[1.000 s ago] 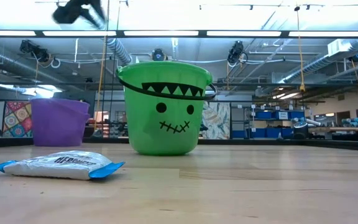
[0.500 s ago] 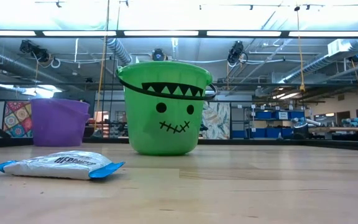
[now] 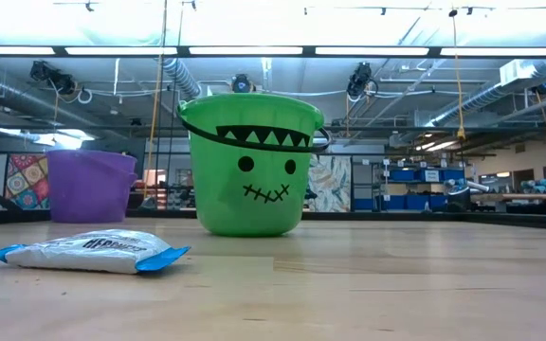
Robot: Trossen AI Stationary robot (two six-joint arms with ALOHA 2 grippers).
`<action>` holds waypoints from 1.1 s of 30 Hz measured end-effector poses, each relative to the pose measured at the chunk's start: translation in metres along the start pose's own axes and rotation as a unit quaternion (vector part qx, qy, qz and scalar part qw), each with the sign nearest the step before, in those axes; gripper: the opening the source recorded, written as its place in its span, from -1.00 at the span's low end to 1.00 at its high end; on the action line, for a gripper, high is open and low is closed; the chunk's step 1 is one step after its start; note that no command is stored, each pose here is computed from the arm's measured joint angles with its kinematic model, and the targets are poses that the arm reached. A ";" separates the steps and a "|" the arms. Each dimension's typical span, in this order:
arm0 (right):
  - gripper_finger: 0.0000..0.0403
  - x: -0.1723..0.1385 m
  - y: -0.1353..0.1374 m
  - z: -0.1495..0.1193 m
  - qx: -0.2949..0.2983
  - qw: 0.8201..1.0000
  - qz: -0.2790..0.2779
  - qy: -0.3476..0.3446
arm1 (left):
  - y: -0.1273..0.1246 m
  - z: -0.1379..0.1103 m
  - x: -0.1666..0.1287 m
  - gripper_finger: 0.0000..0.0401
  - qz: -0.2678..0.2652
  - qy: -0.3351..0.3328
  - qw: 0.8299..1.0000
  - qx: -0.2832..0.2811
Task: Sort candy by brand, put in halloween buckets
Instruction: Put the white chocolate bar into the violet bucket
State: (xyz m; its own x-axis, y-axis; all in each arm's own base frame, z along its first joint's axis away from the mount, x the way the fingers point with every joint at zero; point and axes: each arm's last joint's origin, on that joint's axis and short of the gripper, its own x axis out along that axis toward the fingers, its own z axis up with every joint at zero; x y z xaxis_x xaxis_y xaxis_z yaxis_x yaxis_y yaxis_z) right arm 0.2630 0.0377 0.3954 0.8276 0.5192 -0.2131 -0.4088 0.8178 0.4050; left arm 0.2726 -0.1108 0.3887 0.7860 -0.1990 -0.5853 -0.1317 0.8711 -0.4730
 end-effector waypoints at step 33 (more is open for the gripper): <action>-0.13 0.177 0.051 -0.091 0.104 0.984 -0.032 -0.138 | 0.001 0.021 -0.115 -0.60 -0.120 -0.185 0.968 0.122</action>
State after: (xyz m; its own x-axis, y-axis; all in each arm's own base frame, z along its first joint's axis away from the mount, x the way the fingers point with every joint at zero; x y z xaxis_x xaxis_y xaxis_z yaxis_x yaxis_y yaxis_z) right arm 0.3540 0.1936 0.2970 0.9340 0.3571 -0.0055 -0.2883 0.7630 0.5786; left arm 0.1944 -0.0776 0.4691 0.9446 -0.2736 -0.1815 0.1919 0.9086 -0.3709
